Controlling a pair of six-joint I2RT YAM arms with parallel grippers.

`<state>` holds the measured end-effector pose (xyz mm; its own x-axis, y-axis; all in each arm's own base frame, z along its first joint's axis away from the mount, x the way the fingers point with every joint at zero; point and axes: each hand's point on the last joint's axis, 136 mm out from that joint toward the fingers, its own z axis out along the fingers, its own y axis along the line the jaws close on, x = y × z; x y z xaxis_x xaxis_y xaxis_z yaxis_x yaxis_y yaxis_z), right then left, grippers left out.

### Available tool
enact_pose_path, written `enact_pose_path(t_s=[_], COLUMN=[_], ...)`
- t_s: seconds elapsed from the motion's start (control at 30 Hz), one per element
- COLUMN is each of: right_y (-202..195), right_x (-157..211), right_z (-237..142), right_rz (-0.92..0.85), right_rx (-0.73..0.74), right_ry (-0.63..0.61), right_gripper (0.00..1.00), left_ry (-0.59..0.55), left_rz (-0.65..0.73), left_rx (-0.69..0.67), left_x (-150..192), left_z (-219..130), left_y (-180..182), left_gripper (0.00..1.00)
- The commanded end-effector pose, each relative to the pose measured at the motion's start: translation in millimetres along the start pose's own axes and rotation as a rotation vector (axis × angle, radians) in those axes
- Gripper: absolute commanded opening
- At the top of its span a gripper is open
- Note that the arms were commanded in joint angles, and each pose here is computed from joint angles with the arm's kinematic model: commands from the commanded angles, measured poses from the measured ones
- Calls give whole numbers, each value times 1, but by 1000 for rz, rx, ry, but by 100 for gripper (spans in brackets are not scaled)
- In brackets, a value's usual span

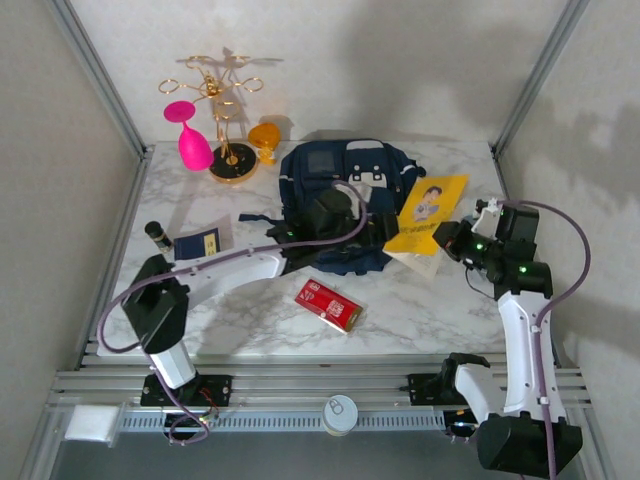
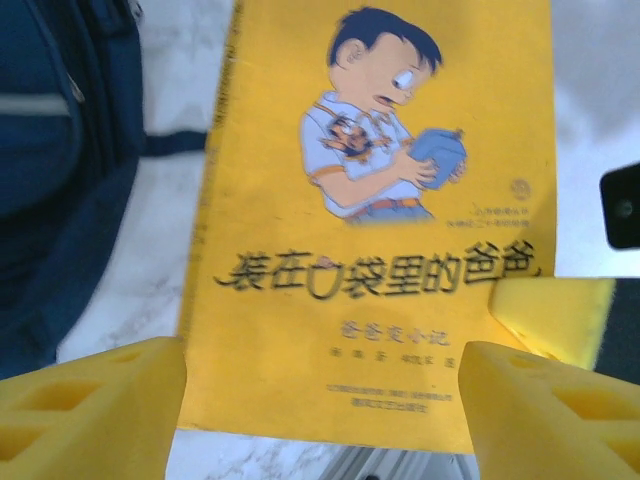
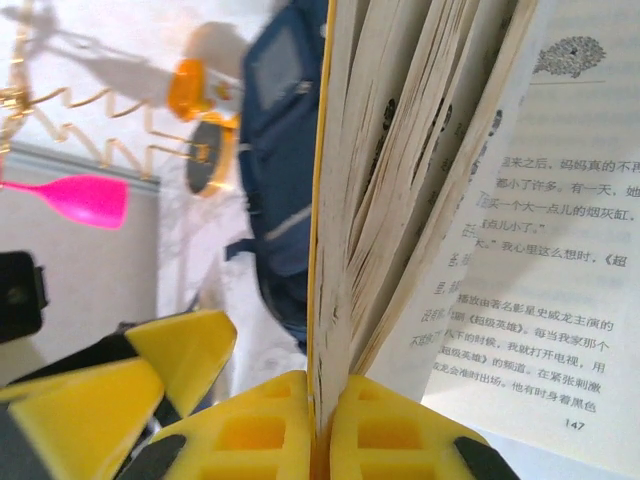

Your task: Pack books, pencil case, and school supplies into a backpack

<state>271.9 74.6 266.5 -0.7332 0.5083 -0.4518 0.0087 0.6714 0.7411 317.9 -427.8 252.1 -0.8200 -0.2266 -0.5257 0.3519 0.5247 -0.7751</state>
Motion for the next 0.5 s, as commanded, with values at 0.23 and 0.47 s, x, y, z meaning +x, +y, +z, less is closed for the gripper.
enact_pose_path(t_s=[0.23,0.47], right_y=[92,98], right_x=[-20,-12], right_z=[-7,4], right_rz=[-227,-213], right_rx=[-420,-516], right_ry=[22,66], right_gripper=[0,1], left_ry=[-101,-142], left_rz=[-81,-114], left_rx=[158,258], left_x=[-41,-69], left_z=[-35,-23], left_y=[7,9], left_gripper=[82,78])
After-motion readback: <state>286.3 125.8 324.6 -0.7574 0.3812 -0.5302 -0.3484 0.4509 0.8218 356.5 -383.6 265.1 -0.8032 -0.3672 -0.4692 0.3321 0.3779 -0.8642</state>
